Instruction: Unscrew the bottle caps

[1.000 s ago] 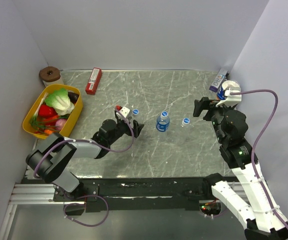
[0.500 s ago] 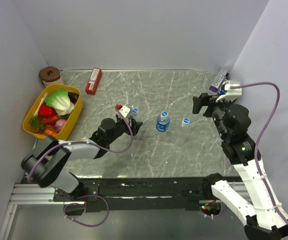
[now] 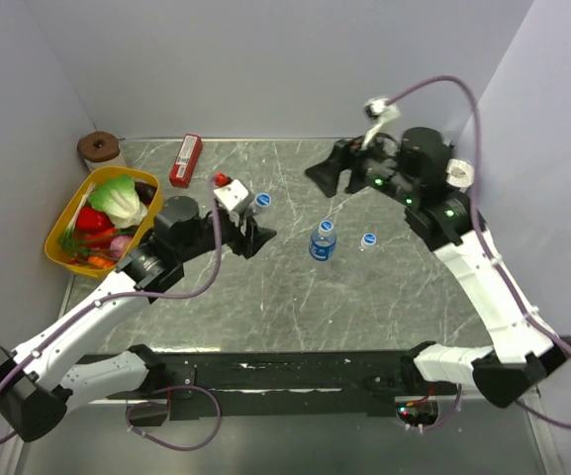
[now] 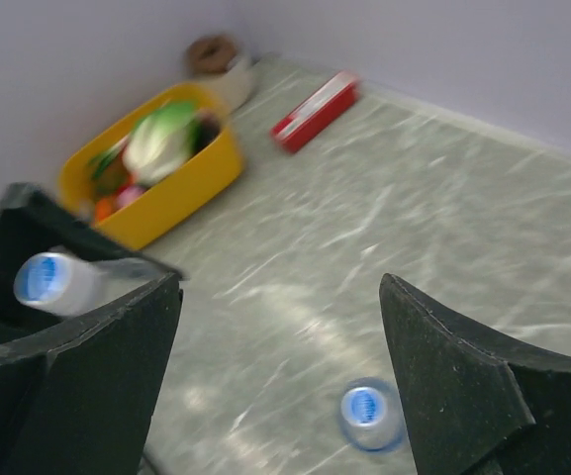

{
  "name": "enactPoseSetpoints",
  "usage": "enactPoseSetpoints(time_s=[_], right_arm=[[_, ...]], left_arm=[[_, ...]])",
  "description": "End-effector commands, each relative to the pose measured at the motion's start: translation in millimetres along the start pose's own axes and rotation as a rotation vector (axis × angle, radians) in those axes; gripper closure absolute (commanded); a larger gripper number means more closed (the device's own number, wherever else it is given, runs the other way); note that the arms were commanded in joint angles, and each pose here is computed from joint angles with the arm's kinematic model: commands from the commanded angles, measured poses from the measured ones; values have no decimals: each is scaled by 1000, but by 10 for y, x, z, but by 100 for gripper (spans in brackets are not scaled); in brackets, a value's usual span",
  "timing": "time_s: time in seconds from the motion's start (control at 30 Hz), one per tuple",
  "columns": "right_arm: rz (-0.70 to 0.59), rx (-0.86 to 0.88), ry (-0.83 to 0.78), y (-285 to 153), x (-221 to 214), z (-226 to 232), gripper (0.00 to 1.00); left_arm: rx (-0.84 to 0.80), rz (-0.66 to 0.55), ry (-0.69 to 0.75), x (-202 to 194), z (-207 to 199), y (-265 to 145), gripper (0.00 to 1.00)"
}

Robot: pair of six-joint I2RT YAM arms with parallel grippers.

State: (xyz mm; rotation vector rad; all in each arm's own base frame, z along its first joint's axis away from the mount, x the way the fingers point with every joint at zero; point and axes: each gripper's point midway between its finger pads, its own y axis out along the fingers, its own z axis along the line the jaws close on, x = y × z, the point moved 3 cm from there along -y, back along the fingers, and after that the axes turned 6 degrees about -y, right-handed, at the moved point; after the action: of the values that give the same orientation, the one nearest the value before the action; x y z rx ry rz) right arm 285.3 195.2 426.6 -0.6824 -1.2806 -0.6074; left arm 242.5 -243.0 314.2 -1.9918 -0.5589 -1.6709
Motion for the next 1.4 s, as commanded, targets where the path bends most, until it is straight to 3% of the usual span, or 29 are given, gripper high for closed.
enactPoseSetpoints(time_s=[0.0,0.37,0.47,1.03,1.37], right_arm=[[23,257,59,64,7,557,14],[133,345,141,300,-445,883,30],[157,372,160,372,-538,958,35],[184,429,179,457,-713,1172,41],[230,438,162,519,-811,1221,53]], left_arm=[[-92,333,2,-672,-18,-123,40],[-154,189,-50,-392,-23,-115,40],[-172,192,-53,-403,-43,-114,40],[-182,208,-106,-397,-64,-64,41],[-174,202,-114,-366,-58,-66,41]])
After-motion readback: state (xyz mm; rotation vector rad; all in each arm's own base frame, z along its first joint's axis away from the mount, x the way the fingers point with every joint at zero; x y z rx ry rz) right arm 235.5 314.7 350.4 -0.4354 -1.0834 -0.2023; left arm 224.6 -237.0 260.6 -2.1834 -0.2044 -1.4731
